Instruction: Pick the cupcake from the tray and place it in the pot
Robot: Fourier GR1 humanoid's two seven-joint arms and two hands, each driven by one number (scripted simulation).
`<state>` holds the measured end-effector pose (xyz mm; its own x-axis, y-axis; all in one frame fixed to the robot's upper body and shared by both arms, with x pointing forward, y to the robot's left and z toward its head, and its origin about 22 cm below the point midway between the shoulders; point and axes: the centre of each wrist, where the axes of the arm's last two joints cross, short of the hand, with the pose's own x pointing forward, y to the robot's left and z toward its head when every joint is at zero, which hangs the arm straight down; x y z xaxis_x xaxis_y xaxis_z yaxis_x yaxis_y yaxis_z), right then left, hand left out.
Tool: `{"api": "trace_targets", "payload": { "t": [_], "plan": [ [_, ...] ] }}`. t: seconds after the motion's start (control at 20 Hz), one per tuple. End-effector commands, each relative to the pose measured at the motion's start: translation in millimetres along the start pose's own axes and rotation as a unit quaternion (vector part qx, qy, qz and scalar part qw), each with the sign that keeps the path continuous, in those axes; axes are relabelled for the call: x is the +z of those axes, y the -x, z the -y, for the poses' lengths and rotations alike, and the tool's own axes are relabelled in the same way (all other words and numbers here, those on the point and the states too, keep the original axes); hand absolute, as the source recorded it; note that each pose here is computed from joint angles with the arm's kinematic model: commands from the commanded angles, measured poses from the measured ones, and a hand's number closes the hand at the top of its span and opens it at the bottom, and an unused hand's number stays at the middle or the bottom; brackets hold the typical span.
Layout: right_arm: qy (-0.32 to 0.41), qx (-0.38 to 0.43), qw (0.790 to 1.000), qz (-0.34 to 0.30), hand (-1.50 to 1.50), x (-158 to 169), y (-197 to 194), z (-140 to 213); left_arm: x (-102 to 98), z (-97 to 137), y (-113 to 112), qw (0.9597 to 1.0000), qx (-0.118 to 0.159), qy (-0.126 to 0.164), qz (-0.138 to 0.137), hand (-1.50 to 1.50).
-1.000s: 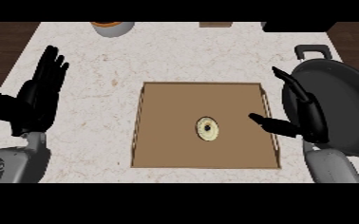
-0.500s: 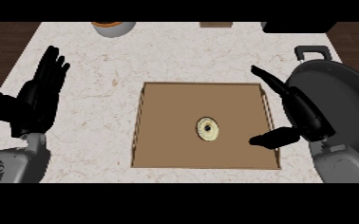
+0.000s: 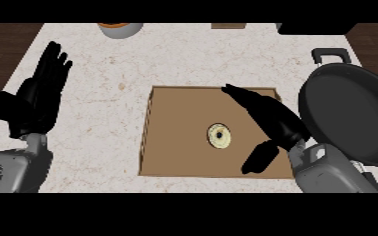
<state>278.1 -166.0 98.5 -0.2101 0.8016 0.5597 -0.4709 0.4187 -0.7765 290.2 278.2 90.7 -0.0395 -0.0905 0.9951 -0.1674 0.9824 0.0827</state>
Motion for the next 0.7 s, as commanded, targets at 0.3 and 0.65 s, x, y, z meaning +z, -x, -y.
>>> {"api": "trace_targets", "payload": {
  "t": [0.3,0.65],
  "plan": [
    [-0.038,0.005,0.999,-0.030,-1.50,-4,-25,-35,-2,9,4,1.0000,-0.002,-0.007,0.002,0.00],
    [-0.043,0.037,0.995,-0.087,-1.50,-11,-18,-43,16,6,-6,1.0000,0.005,0.005,0.003,0.00]
  ]
}}
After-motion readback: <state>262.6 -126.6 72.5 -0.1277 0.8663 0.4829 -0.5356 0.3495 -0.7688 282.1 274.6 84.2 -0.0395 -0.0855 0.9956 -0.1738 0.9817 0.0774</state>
